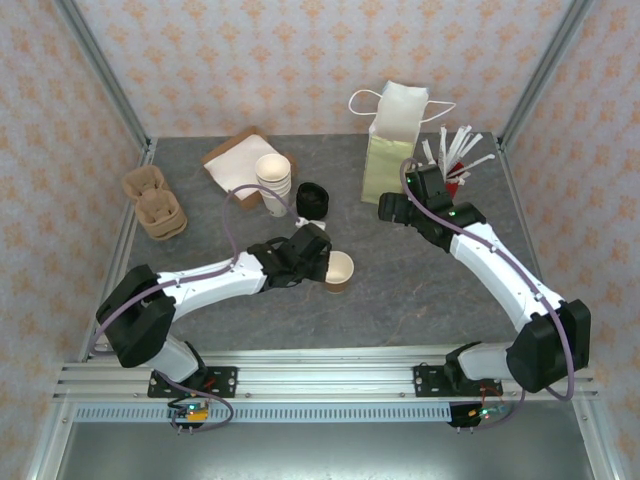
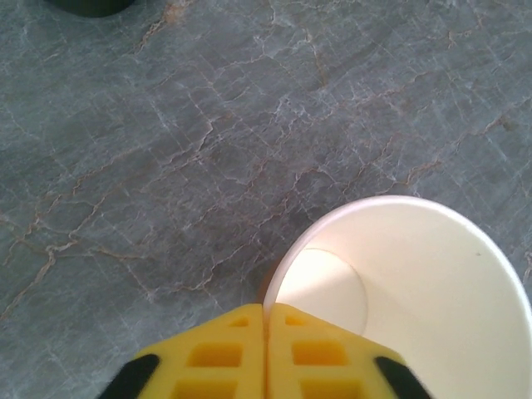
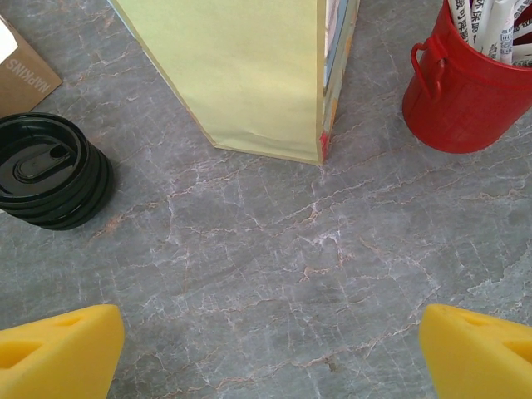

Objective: Pack the takeout coffee

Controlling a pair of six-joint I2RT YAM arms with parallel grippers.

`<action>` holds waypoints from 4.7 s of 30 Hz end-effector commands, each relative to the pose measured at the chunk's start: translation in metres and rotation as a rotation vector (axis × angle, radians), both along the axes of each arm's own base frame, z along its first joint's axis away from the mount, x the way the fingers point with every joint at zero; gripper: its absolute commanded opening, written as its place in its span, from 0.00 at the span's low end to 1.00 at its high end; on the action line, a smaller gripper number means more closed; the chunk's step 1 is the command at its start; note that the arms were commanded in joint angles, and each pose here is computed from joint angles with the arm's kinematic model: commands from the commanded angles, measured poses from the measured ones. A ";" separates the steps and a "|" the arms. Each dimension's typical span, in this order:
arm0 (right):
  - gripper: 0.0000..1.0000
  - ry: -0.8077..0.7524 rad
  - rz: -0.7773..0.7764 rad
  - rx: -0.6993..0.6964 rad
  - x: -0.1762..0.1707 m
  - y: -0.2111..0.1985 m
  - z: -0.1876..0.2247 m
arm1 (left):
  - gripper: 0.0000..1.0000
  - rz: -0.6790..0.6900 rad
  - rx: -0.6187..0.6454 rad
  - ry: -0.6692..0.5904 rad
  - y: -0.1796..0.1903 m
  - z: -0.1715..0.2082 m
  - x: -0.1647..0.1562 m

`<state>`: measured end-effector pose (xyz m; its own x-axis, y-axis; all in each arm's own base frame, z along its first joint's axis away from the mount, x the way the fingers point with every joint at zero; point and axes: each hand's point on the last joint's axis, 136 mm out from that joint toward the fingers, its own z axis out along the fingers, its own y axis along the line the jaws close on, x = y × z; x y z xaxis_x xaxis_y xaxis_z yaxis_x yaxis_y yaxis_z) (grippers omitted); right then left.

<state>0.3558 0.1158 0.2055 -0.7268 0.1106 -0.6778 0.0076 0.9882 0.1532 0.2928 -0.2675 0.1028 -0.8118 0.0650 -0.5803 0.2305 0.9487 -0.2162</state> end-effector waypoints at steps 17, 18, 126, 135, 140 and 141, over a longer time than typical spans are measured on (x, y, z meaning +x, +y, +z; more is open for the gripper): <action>0.83 0.007 0.216 0.186 0.031 0.118 -0.010 | 0.54 0.277 -0.039 -0.213 0.093 0.101 0.031; 0.81 0.016 0.217 0.189 0.036 0.124 -0.013 | 0.54 0.297 -0.041 -0.199 0.102 0.101 0.033; 0.25 0.277 0.137 0.062 0.138 0.168 -0.113 | 0.54 0.387 -0.014 -0.176 0.139 0.094 0.026; 0.22 0.273 0.146 0.031 0.138 0.165 -0.113 | 0.54 0.387 -0.020 -0.173 0.138 0.092 0.026; 0.22 0.269 0.158 0.018 0.138 0.165 -0.109 | 0.54 0.384 -0.022 -0.164 0.136 0.089 0.026; 0.22 0.264 0.161 0.017 0.138 0.165 -0.107 | 0.54 0.383 -0.023 -0.163 0.136 0.089 0.026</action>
<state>0.4885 0.2862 0.0769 -0.9056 0.0025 -0.4242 -0.0960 0.9728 0.2108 0.3198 -0.1344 0.1942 -0.6764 -0.2261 -0.7009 -0.0920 0.9702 -0.2242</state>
